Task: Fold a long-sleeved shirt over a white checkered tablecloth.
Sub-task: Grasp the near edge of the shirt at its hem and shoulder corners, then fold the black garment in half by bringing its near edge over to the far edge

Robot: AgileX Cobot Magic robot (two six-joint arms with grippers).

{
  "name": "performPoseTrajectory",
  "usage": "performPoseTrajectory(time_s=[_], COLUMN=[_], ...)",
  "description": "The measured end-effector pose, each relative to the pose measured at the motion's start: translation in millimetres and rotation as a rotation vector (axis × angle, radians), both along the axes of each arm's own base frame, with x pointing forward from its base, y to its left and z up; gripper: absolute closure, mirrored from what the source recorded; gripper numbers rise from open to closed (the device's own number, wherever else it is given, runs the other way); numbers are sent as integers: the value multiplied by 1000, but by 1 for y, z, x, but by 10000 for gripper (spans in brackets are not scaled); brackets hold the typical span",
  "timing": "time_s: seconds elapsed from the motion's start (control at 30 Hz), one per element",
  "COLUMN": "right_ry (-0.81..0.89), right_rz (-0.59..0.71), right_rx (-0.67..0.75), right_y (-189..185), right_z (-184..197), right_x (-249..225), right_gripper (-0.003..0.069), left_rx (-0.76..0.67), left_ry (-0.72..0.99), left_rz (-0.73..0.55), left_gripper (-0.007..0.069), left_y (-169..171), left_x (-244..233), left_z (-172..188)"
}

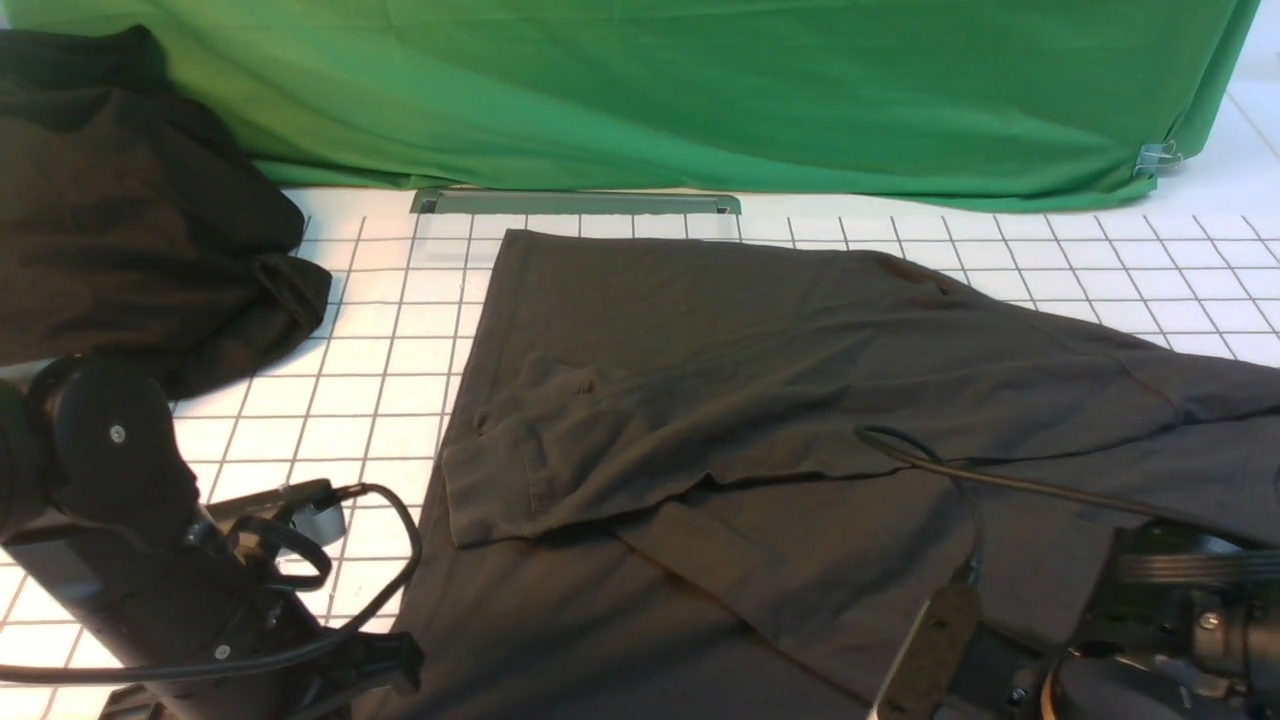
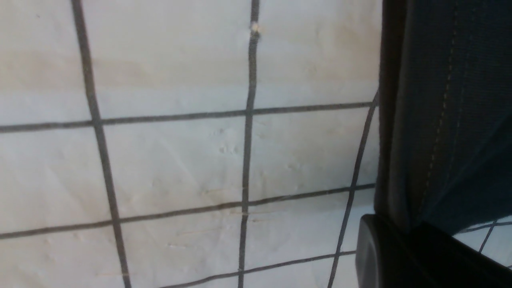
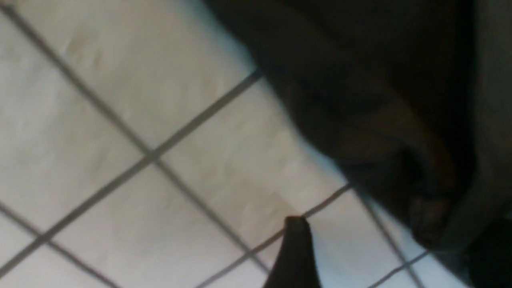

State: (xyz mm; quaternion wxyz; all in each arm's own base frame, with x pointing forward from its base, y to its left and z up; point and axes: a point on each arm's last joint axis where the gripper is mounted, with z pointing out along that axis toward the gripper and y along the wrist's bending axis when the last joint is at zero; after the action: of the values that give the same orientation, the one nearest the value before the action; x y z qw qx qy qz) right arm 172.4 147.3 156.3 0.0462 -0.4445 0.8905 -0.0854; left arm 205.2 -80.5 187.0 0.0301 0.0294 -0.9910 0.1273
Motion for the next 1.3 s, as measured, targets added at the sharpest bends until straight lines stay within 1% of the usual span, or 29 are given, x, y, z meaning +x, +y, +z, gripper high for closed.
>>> performPoseTrajectory(time_s=[0.17,0.2,0.23,0.27,0.3,0.33,0.47,0.5,0.53,0.6,0.83,0.97,1.13,1.3], right_ry=[-44,-44,-42,-38,-38,-33,-26,-25,-24,-22,-22,23,91,64], right_rz=[28,30,30,30,30,31,31,31,31,31,-7,-48,-72,-73], right_rx=[13,12,11,6,6,0,-3,-4,-5,-10,-14,28,40,60], right_y=[5,6,6,6,6,6,7,7,7,7,-2,-9,-22,-30], right_z=[3,2,2,0,0,-2,-4,-5,-5,-5,15,31,33,46], right_x=[8,8,8,8,8,8,8,8,8,8,0,-14,-34,-42], right_gripper=[202,233,242,279,285,336,498,508,567,613,619,619,619,621], left_rx=[0,0,0,0,0,0,0,-1,-2,-4,-30,-55,-108,-166], left_ry=[-1,-1,-1,-1,-1,-1,-2,-3,-6,-3,27,71,23,-25], left_rz=[-2,-3,-3,-3,-3,-3,-9,-12,-25,-44,-71,-100,-100,-68], left_gripper=[605,605,605,605,605,605,605,605,605,605,605,604,603,597], left_y=[0,0,0,0,0,0,0,0,0,0,-1,1,2,2], left_x=[0,0,0,0,0,0,0,0,0,0,-7,-26,-44,-58], left_z=[0,0,0,0,0,0,0,0,0,1,9,23,47,62])
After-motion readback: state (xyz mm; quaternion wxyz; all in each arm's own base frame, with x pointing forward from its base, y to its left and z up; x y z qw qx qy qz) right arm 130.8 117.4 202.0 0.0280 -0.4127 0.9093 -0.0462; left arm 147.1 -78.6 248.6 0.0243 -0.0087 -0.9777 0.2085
